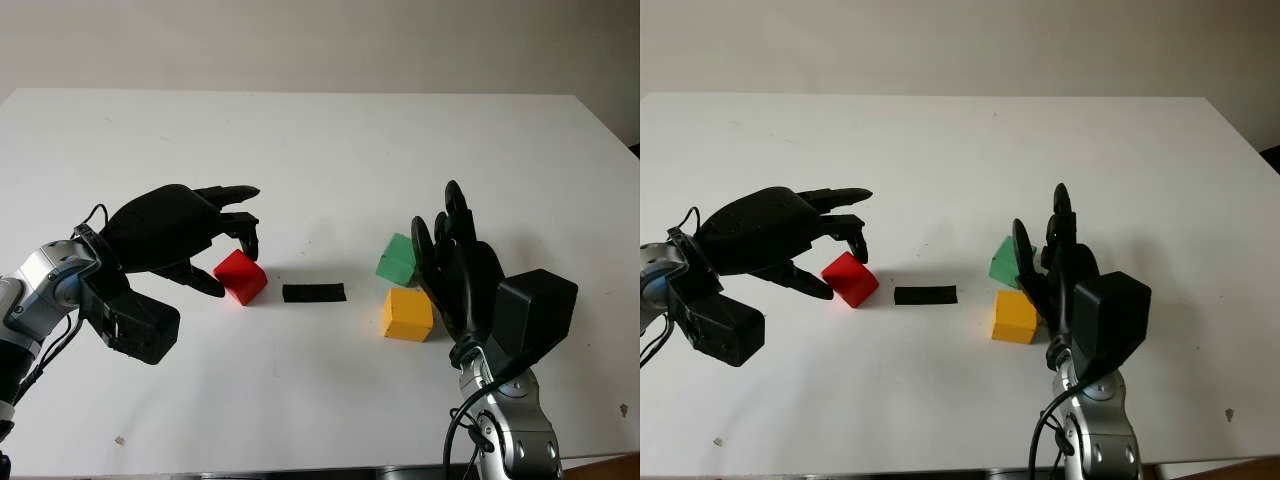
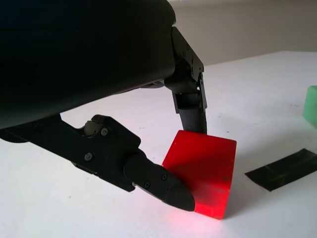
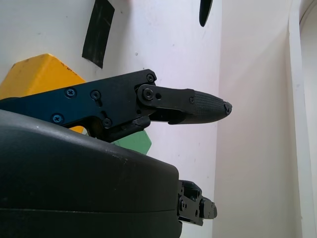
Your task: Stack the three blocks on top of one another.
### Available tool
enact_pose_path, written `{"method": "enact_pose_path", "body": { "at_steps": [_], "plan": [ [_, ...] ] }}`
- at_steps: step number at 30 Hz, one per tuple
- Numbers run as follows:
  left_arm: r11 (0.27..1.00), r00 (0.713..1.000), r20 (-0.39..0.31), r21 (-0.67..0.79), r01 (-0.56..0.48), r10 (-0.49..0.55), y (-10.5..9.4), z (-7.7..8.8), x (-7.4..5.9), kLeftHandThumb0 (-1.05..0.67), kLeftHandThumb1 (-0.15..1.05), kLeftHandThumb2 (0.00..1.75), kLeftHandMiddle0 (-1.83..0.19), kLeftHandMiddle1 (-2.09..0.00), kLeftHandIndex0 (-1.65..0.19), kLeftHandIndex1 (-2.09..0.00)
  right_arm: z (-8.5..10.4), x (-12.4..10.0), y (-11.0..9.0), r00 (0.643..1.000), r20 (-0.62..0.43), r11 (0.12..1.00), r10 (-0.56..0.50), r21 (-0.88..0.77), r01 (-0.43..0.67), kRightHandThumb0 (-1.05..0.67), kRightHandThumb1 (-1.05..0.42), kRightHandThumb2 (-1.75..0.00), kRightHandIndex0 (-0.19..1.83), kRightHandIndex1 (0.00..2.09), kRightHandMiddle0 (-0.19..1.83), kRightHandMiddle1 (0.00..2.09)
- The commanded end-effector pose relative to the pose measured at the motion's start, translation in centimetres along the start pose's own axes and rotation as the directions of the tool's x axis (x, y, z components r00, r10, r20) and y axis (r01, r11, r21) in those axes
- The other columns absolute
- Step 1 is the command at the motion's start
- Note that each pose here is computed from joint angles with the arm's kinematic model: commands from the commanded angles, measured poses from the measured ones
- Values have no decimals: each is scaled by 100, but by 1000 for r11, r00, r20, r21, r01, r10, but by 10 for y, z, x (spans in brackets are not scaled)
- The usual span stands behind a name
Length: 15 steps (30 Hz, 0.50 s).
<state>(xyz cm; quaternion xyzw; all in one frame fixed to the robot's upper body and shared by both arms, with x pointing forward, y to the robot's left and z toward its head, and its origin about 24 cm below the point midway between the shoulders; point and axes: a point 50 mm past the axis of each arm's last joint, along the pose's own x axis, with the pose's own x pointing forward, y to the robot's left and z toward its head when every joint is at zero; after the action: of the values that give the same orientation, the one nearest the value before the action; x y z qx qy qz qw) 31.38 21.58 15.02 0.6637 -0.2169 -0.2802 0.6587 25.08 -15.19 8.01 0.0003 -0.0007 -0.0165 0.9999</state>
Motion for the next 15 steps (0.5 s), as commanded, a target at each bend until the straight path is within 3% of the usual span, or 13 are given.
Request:
{"method": "enact_pose_path", "body": {
  "at_steps": [1,8,15],
  "plan": [
    [999,1000,12,-26,-22,22,7,0,2,-42,90,6,-24,-6,-46,-120,5,-1,-2,1000,16,1000,-10,-11,10,-62,-105,-42,-16,6,-12,10],
    [979,997,51,-198,-42,54,21,7,9,-40,90,5,-27,-7,-49,-115,5,0,1,1000,11,1000,-2,9,2,-60,-105,-40,-18,5,-13,9],
    [885,999,37,-466,-14,35,7,14,15,-40,93,6,-25,-5,-44,-121,5,-3,2,1000,17,999,-12,-31,12,-60,-105,-38,-16,6,-11,9]
  ]
}}
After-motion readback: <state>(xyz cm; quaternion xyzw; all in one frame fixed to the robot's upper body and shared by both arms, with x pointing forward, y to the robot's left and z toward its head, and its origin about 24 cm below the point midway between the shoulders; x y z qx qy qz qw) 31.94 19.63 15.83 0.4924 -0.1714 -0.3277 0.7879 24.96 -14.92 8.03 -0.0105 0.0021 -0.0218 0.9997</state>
